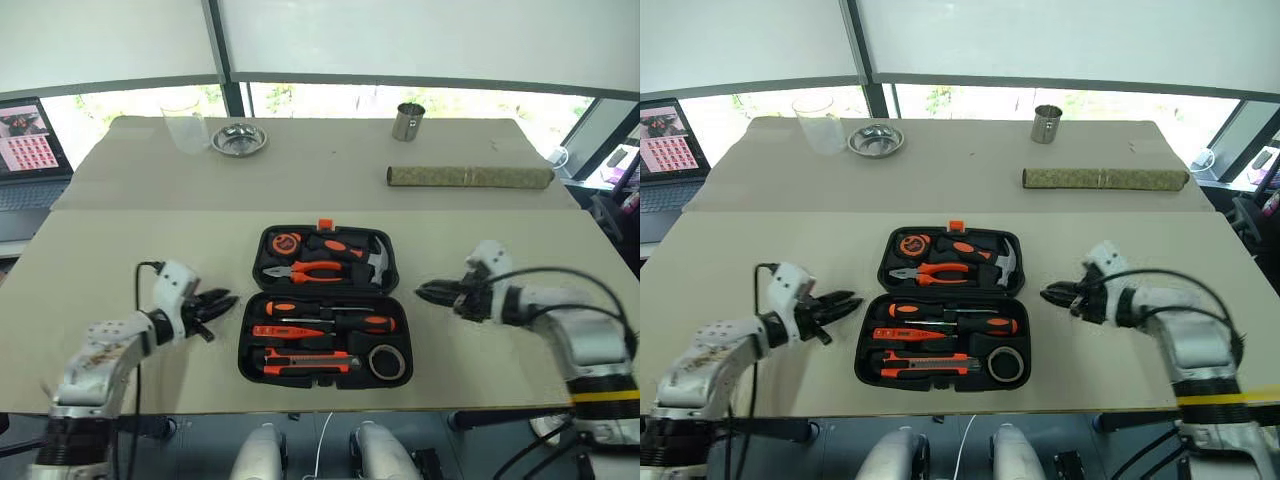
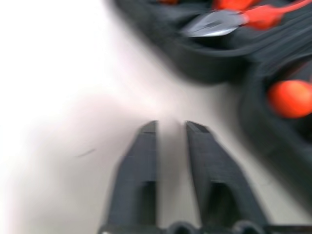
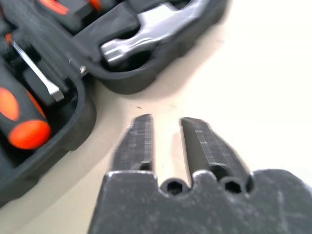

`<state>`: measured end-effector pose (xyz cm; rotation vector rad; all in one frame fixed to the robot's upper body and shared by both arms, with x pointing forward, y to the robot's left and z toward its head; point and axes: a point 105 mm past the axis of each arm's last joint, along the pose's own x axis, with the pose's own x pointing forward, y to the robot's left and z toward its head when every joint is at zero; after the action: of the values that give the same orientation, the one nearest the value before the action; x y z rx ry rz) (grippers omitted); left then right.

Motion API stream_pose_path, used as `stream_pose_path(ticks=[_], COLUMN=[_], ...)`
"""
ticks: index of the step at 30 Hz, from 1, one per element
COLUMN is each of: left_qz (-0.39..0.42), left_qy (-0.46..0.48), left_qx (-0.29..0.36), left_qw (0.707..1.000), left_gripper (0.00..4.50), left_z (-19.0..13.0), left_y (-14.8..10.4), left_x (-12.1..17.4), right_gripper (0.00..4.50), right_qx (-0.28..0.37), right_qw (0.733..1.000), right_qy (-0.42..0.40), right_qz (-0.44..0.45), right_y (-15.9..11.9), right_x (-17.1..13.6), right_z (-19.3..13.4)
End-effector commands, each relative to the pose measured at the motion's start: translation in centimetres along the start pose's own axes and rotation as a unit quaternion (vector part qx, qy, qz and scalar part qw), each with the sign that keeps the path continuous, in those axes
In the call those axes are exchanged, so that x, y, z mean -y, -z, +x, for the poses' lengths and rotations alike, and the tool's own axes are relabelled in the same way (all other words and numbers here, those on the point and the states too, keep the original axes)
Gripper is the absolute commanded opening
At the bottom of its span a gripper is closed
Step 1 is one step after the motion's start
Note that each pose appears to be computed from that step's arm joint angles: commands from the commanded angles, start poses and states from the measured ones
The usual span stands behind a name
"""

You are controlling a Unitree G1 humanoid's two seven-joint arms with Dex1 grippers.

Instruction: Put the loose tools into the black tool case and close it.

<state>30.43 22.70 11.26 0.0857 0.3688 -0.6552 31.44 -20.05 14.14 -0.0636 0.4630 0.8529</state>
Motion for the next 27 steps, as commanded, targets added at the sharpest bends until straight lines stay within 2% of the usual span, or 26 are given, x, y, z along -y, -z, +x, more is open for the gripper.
stream_pose_path(ticks=[1, 2, 5, 6, 8, 11, 14, 22, 23, 25, 26, 27], left_qz=[-0.022, -0.021, -0.058, -0.073, -0.104, -0.124, -0.125, -0.136, -0.138, -0.139, -0.138, -0.137], left_qy=[0.044, 0.041, 0.031, 0.027, 0.012, 0.002, -0.002, -0.014, -0.014, -0.016, -0.017, -0.017], left_qx=[-0.008, -0.024, -0.047, -0.047, -0.042, -0.052, -0.078, -0.082, -0.083, -0.085, -0.085, -0.085], left_qw=[0.999, 0.999, 0.997, 0.996, 0.994, 0.991, 0.989, 0.987, 0.987, 0.987, 0.987, 0.987], left_gripper=[2.97, 3.28, 3.28, 3.28, 3.28, 3.28, 3.28, 3.28, 2.87, 2.6, 2.16, 1.97], left_z=[0.4, 0.5, 1.2, 1.6, 2.6, 4.0, 4.5, 5.5, 5.6, 5.7, 5.7, 5.7], left_y=[-3.1, -3.3, -3.9, -4.5, -5.4, -5.5, -4.6, -3.8, -3.7, -3.6, -3.6, -3.6], left_x=[1.2, 1.2, 1.2, 1.2, 1.0, 1.3, 1.6, 1.5, 1.5, 1.5, 1.5, 1.5], right_gripper=[2.81, 3.34, 4.02, 4.49, 4.49, 4.49, 4.49, 4.49, 3.98, 3.47, 3.1, 2.84], right_qx=[-0.041, -0.057, -0.024, -0.036, -0.056, -0.065, -0.079, -0.113, -0.117, -0.126, -0.131, -0.134], right_qw=[0.998, 0.997, 0.996, 0.995, 0.992, 0.987, 0.986, 0.982, 0.981, 0.98, 0.979, 0.978], right_qy=[-0.033, -0.028, -0.023, -0.002, 0.032, 0.074, 0.075, 0.09, 0.088, 0.087, 0.089, 0.095], right_qz=[0.043, 0.047, 0.084, 0.092, 0.107, 0.123, 0.124, 0.124, 0.124, 0.126, 0.127, 0.13], right_y=[-1.8, -1.9, -4.1, -4.3, -4.2, -4.3, -4.3, -2.7, -2.5, -2.0, -1.8, -1.6], right_x=[-2.3, -2.3, -2.2, -1.7, -0.8, 0.4, 0.3, 0.6, 0.5, 0.5, 0.5, 0.7], right_z=[0.0, 0.1, 0.5, 0.9, 1.6, 3.1, 4.1, 6.1, 6.3, 6.5, 6.4, 6.4])
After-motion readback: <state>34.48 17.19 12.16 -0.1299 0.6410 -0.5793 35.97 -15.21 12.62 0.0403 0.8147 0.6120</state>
